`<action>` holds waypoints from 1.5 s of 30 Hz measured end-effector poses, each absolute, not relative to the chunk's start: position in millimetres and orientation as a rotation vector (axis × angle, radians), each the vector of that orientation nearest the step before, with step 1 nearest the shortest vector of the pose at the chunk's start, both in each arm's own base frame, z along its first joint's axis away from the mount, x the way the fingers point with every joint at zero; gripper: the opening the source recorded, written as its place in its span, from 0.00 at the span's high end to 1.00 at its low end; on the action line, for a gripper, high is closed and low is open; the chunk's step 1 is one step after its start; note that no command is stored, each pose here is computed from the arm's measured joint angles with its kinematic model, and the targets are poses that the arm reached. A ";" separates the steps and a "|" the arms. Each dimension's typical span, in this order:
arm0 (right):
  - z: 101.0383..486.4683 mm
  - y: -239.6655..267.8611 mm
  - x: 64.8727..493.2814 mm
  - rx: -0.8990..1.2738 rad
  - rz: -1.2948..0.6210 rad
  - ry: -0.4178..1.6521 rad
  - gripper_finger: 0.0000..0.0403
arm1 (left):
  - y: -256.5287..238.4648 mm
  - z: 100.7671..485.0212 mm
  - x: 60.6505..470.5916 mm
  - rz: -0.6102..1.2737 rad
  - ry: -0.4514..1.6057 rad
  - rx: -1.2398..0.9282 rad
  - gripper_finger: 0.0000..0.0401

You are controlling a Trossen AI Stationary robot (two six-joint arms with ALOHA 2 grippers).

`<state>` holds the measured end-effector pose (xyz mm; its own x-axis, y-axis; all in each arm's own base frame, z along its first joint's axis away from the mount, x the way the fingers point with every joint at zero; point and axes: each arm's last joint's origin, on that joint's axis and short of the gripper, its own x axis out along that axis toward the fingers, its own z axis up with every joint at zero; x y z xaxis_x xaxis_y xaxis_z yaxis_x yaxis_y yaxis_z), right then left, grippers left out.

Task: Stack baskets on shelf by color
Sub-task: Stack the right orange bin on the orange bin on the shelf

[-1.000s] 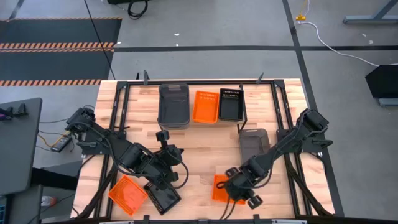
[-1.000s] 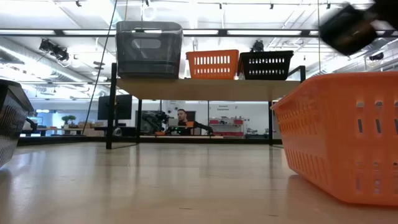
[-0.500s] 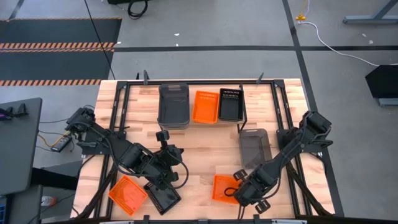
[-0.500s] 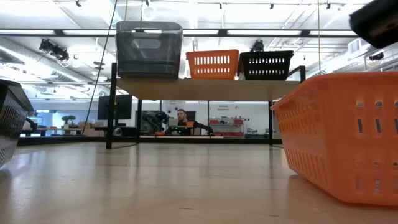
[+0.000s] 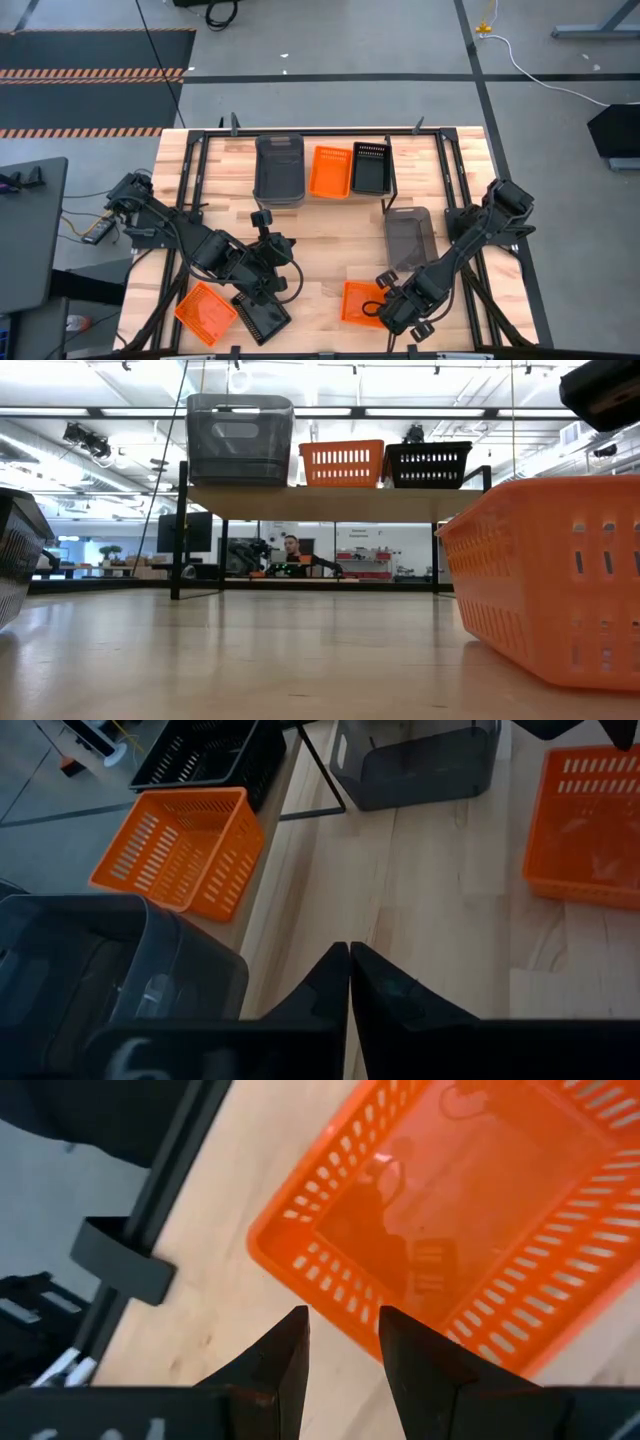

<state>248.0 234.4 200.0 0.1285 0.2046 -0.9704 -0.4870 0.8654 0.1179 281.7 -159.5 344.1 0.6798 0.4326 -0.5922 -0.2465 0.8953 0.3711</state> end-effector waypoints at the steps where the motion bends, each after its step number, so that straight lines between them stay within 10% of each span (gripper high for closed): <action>1: 200.0 234.9 247.7 -0.257 0.503 1.349 0.68 | -159.6 344.2 281.7 0.386 0.729 0.271 0.95; 19: 152.5 228.9 235.2 -0.024 0.362 1.336 0.65 | -160.2 344.9 282.7 0.382 0.720 0.268 0.96; 36: 198.0 235.1 272.4 0.098 0.377 1.182 0.27 | -160.2 344.9 282.7 0.382 0.720 0.268 0.96; 45: 204.3 221.5 241.6 -0.106 0.316 1.545 0.25 | -160.1 344.9 282.8 0.382 0.720 0.268 0.94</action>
